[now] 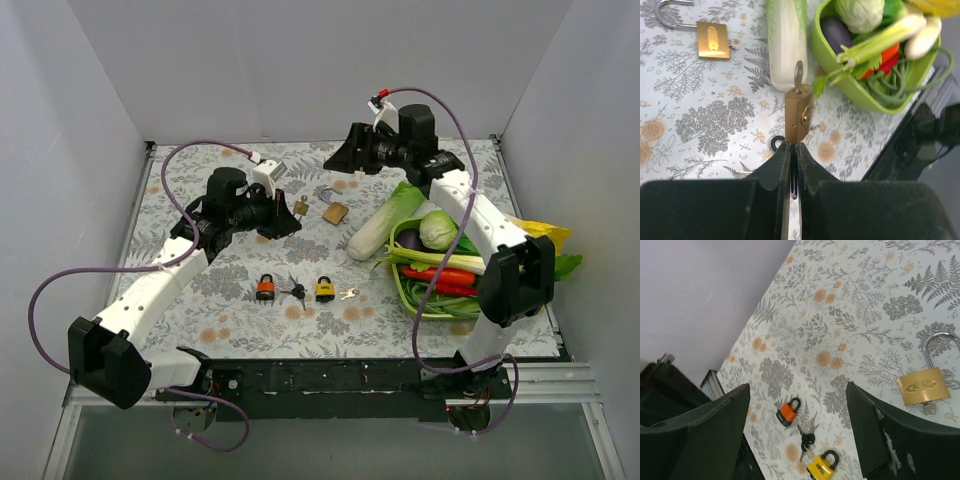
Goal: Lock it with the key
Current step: Pick up the lock from the center of the board.
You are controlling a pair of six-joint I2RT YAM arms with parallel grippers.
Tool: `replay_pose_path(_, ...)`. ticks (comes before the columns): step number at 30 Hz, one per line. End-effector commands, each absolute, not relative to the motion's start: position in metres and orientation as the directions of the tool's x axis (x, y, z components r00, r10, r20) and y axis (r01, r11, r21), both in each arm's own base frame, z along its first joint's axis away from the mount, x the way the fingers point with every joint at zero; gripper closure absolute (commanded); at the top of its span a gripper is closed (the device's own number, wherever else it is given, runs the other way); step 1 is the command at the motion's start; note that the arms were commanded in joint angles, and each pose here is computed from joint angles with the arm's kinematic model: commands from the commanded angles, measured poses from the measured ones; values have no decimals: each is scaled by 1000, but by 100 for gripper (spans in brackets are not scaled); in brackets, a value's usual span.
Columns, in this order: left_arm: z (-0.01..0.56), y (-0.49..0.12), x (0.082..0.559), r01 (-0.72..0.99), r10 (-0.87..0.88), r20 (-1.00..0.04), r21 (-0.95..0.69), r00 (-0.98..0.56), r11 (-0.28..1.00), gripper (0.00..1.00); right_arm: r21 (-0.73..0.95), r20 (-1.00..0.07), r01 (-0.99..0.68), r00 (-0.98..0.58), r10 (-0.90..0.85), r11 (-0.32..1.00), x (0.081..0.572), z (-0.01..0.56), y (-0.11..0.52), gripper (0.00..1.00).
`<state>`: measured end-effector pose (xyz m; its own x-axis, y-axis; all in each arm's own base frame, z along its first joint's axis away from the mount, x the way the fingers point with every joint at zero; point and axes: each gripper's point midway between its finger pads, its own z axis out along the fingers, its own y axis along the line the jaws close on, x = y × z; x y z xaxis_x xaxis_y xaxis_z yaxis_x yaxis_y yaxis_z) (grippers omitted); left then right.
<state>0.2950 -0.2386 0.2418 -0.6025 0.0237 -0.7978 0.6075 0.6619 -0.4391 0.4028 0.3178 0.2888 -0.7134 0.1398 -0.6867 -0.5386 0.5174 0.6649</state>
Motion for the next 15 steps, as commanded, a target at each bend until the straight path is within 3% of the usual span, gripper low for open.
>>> replay_pose_path(1, 258, -240, 260, 833, 262, -855, -295, -449, 468, 100, 410, -894, -836, -448, -21, 363, 359, 329, 308, 15)
replay_pose_path(3, 262, -237, 254, 877, 325, -863, -237, -388, 417, 100, 254, -956, -929, -283, -77, 270, 335, 334, 301, 14)
replay_pose_path(7, 264, -238, 242, 933, 410, -858, -195, -311, 301, 100, 77, -983, -984, -102, -155, 160, 298, 325, 288, 9)
replay_pose_path(15, 267, -242, 220, 980, 455, -869, -167, -197, 105, 100, -88, -982, -994, 99, -162, -71, 231, 322, 292, 10)
